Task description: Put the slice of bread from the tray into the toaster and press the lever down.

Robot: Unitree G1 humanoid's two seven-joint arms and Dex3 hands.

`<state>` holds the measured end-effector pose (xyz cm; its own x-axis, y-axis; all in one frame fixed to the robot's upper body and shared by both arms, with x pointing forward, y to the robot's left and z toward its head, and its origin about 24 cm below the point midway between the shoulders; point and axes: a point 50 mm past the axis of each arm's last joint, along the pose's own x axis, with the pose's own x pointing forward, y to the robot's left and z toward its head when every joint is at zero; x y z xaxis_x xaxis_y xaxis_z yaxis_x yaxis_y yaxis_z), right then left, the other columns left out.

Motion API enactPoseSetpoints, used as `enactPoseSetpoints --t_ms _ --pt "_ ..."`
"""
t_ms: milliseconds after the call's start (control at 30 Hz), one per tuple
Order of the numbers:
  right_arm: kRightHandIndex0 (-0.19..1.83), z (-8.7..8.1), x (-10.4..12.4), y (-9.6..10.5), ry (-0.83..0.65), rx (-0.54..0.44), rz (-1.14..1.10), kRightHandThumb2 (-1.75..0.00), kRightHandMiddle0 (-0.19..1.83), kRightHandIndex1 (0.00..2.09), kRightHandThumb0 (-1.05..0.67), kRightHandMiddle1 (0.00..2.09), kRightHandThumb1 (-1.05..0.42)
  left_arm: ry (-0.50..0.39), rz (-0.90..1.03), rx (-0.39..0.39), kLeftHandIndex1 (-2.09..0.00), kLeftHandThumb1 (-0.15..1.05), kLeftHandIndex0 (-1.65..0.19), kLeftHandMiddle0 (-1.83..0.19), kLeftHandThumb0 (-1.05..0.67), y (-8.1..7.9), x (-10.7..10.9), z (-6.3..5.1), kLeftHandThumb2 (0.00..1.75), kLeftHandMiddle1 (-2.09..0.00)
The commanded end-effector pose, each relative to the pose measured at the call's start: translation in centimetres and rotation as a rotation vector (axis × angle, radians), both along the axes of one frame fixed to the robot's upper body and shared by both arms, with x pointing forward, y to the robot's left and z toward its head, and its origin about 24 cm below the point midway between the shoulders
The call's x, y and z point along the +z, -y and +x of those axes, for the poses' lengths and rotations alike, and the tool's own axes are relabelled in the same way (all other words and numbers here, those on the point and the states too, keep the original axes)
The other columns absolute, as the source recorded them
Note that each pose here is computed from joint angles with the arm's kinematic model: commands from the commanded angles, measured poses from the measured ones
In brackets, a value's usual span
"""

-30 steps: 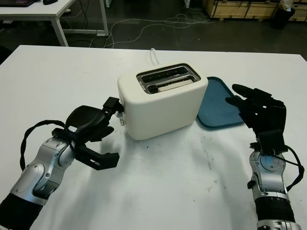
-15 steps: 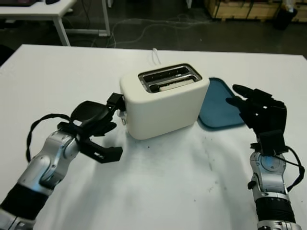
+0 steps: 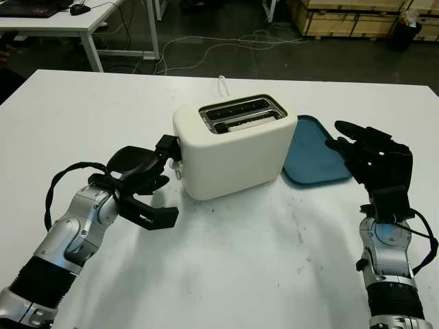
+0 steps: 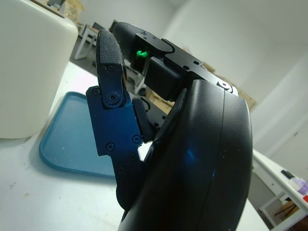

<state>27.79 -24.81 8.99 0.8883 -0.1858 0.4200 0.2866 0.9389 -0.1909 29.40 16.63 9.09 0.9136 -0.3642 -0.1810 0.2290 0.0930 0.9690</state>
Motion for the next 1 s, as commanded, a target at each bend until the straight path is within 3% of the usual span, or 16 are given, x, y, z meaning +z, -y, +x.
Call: enactPoseSetpoints --t_ms 0,367,533,667,700,733,767,833,967 --pt "1.17 -0.1 0.3 0.3 0.002 -0.013 -0.01 -0.19 1.1 0.15 -0.54 0.0 -0.92 -0.424 0.074 -0.093 -0.19 0.92 -0.79 -0.9 -0.32 2.4 -7.9 -3.5 0.59 -0.35" --pt "1.16 -0.2 0.3 0.3 -0.003 -0.016 -0.009 -0.19 1.09 0.14 -0.52 0.0 -0.92 -0.419 0.107 -0.115 -0.16 0.92 -0.8 -0.89 -0.34 2.6 -7.6 -3.8 0.62 -0.32" --pt "1.17 -0.2 0.2 0.2 -0.004 -0.007 0.006 -0.19 1.1 0.15 -0.5 0.0 -0.92 -0.393 0.04 -0.081 -0.15 0.92 -0.81 -0.87 -0.31 2.5 -7.1 -3.8 0.59 -0.31" --pt "1.17 -0.1 0.2 0.2 -0.007 -0.011 0.001 -0.19 1.1 0.14 -0.5 0.0 -0.92 -0.289 -0.068 -0.044 -0.17 0.92 -0.87 -0.94 -0.31 2.3 -6.0 -3.7 0.57 -0.37" --pt "1.17 -0.1 0.2 0.2 -0.008 -0.012 -0.004 -0.19 1.1 0.14 -0.51 0.0 -0.92 -0.228 -0.104 -0.035 -0.23 0.92 -0.91 -0.96 -0.31 2.3 -5.5 -3.6 0.6 -0.53" --pt "1.16 -0.1 0.2 0.2 -0.007 -0.011 -0.004 -0.19 1.09 0.14 -0.51 0.0 -0.92 -0.165 -0.138 -0.032 -0.75 0.92 -0.84 -0.8 -0.31 2.1 -4.9 -3.5 0.61 -1.21" --pt "1.16 -0.1 0.2 0.2 -0.006 -0.009 0.0 -0.19 1.09 0.14 -0.5 0.0 -0.92 -0.113 -0.167 -0.031 -1.24 0.92 -0.68 -0.77 -0.3 2.0 -4.4 -3.4 0.62 -1.47" --pt "1.16 -0.1 0.2 0.1 -0.006 -0.005 0.0 -0.19 1.09 0.14 -0.5 0.0 -0.92 -0.014 -0.229 -0.018 -1.64 0.92 -0.58 -0.78 -0.31 1.8 -3.4 -3.0 0.64 -1.69" --pt "1.16 0.0 0.2 0.0 -0.008 -0.001 -0.001 -0.2 1.09 0.13 -0.5 0.0 -0.92 0.108 -0.332 0.003 -1.74 0.92 -0.55 -0.78 -0.32 1.4 -2.2 -2.6 0.67 -1.74"
